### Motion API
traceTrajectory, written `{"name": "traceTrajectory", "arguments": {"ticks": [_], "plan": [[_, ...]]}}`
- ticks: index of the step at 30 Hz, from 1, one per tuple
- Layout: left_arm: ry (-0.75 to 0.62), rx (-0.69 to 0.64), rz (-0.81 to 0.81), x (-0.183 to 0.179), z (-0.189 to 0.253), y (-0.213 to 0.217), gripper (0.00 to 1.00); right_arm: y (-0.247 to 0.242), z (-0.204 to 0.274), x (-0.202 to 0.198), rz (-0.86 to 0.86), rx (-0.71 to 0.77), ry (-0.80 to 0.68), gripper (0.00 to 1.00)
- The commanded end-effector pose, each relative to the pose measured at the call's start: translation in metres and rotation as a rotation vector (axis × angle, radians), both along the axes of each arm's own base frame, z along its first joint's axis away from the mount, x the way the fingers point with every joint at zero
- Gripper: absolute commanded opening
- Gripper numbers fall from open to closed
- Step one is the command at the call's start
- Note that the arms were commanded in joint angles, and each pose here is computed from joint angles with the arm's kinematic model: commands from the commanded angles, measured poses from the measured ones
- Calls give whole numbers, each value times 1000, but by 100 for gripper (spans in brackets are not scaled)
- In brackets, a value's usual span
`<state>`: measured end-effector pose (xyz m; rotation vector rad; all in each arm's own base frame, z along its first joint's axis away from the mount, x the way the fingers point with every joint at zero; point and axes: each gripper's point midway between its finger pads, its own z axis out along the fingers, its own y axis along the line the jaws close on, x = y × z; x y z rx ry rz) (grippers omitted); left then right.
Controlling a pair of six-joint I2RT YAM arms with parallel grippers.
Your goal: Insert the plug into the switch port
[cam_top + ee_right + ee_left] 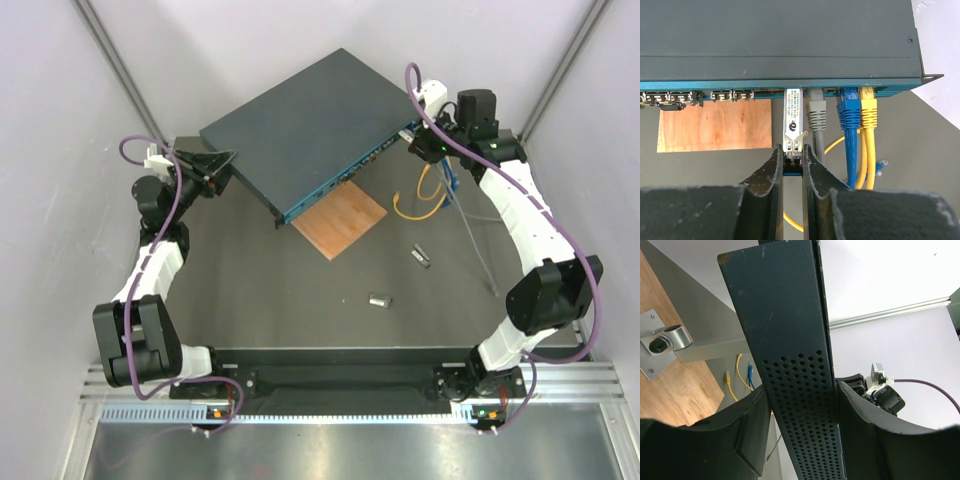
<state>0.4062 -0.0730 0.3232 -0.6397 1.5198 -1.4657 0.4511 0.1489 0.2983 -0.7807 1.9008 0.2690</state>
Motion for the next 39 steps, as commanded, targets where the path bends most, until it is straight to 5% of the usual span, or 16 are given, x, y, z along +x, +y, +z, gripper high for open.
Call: {"name": "traceTrajectory", "arguments": {"ticks": [1,39], "plan": [[-141,67,-14,-2,26,-7,0,10,22,7,9,34,-65,0],[-151,82,-16,-6,27,-8,0,23,33,-19,63,106,-65,0]]}}
